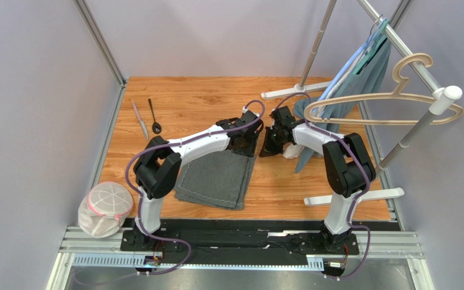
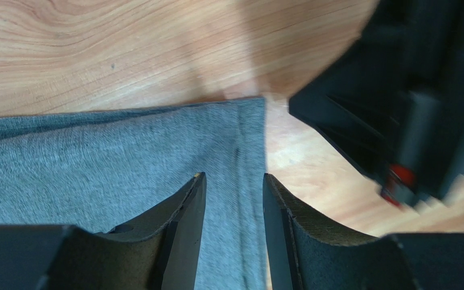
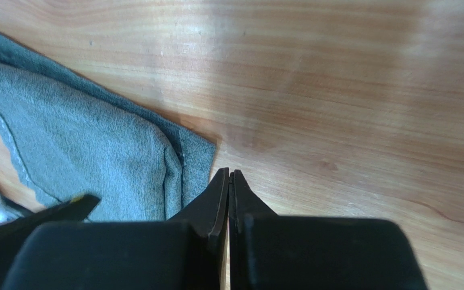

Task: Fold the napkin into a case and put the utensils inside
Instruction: Smooth out the lower triangle-folded napkin at the center of the board.

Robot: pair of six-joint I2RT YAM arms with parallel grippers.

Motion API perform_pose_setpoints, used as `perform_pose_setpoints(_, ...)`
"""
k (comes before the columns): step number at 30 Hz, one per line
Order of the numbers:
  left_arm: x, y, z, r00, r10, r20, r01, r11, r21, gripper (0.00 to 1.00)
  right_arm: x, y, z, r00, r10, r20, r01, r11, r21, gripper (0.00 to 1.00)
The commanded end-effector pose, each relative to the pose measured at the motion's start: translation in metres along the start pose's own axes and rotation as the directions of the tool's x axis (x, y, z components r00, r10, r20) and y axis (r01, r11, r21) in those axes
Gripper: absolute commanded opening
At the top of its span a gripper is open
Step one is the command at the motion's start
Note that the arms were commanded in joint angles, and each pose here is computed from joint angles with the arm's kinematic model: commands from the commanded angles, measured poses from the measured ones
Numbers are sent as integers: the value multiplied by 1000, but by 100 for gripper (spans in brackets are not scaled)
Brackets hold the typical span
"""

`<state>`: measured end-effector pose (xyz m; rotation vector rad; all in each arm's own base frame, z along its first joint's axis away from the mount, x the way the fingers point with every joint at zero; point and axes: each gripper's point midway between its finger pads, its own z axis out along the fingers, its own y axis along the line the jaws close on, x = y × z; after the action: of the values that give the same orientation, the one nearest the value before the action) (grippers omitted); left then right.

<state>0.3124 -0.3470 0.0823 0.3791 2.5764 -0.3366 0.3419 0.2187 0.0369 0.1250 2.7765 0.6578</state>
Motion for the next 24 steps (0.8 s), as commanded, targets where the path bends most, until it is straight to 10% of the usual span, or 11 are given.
perform_pose_setpoints(1,-11,0,10,998,66,-9,-66,998,-21,48,-6,24,-5,1000,4,26,-1,991,-134,0)
perform_pose_setpoints(18,-5,16,46,996,59,-72,-65,994,-83,36,-2,33,6,1000,20,9,-18,978,-208,0)
perform_pose_setpoints(24,-8,18,44,997,41,-65,-46,995,-84,18,-1,31,14,1000,23,-1,-22,977,-211,0)
